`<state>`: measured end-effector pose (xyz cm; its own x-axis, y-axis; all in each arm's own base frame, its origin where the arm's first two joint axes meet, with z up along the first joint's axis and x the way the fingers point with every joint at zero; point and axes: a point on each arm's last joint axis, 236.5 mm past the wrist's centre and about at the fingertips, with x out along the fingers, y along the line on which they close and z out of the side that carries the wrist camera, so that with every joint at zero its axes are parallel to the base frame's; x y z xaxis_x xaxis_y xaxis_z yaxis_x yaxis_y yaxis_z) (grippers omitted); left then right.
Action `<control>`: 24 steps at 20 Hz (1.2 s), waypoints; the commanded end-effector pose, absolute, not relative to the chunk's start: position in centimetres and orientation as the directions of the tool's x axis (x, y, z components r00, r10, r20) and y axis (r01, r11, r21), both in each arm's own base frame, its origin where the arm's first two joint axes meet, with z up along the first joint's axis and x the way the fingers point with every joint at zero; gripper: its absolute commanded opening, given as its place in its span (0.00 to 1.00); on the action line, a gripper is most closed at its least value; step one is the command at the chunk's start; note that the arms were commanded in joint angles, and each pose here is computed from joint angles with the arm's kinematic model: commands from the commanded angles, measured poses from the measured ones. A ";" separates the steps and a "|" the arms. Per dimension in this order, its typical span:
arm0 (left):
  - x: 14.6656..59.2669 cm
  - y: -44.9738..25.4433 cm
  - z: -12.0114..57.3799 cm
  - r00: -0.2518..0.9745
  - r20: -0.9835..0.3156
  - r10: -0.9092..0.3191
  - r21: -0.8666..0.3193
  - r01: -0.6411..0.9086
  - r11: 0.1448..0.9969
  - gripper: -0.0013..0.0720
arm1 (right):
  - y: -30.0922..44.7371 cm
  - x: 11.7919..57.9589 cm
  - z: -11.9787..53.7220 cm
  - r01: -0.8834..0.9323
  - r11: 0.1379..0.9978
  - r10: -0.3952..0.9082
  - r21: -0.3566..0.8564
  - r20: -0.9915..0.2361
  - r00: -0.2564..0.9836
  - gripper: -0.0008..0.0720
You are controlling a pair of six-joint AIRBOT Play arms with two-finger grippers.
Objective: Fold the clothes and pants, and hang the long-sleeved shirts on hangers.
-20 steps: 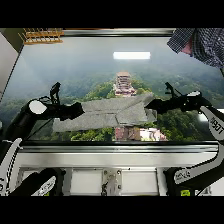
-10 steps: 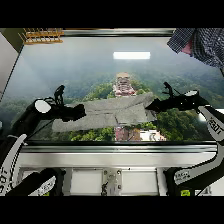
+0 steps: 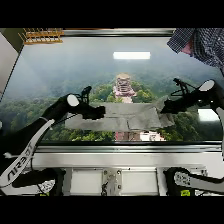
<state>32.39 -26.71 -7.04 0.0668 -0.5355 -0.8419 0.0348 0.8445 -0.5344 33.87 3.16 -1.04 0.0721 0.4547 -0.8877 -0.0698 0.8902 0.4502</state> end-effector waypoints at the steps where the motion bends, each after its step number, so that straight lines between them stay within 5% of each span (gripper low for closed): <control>1: 33.0 -32.5 -8.7 0.034 -0.840 -0.542 -0.534 0.124 0.836 0.03 | 2.4 31.5 4.3 -0.056 0.931 0.364 0.360 -0.926 0.103 0.03; 15: 29.4 -45.5 -12.7 -0.151 -0.833 -0.533 -0.551 0.320 0.771 0.03 | 11.3 33.0 15.2 -0.300 0.909 0.365 0.290 -0.902 0.232 0.03; 24: 36.3 -42.9 -6.7 -0.085 -0.806 -0.586 -0.582 0.295 0.757 0.03 | 14.2 32.6 15.2 -0.363 0.883 0.389 0.296 -0.895 0.216 0.03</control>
<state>33.93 -44.13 -8.91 -0.1052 -0.5697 -0.8151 0.3021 0.7626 -0.5720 32.59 13.10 14.98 0.2118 0.3787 -0.9010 -0.3435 0.8919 0.2941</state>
